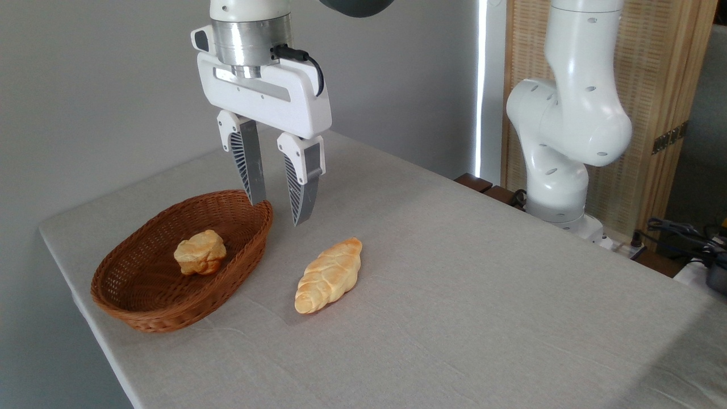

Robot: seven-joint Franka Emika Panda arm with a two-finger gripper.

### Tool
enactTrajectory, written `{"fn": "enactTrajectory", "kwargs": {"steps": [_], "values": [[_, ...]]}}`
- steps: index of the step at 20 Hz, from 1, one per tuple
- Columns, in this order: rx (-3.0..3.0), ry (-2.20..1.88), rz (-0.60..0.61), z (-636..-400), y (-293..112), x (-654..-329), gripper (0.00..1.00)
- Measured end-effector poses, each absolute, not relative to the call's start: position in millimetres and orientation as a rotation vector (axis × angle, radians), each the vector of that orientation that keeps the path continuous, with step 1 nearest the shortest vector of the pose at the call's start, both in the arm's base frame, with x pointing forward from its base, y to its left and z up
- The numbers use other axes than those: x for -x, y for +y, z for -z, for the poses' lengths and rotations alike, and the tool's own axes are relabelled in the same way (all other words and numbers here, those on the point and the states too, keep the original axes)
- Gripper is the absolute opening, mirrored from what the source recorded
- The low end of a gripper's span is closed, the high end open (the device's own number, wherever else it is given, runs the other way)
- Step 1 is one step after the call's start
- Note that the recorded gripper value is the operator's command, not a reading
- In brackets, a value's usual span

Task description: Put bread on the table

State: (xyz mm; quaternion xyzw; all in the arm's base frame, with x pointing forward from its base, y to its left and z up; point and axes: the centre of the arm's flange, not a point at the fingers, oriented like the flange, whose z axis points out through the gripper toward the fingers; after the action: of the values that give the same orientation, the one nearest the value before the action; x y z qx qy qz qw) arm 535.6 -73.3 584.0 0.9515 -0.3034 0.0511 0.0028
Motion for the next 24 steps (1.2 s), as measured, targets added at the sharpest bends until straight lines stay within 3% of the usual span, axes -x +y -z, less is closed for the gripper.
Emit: {"fn": "enactTrajectory", "kwargs": {"steps": [14,24], "values": [[-2.965,-0.950,-0.166,-584,-70,-538,1.00],[-2.822,-0.828,-0.224,-569,-104,-550,1.00]]}}
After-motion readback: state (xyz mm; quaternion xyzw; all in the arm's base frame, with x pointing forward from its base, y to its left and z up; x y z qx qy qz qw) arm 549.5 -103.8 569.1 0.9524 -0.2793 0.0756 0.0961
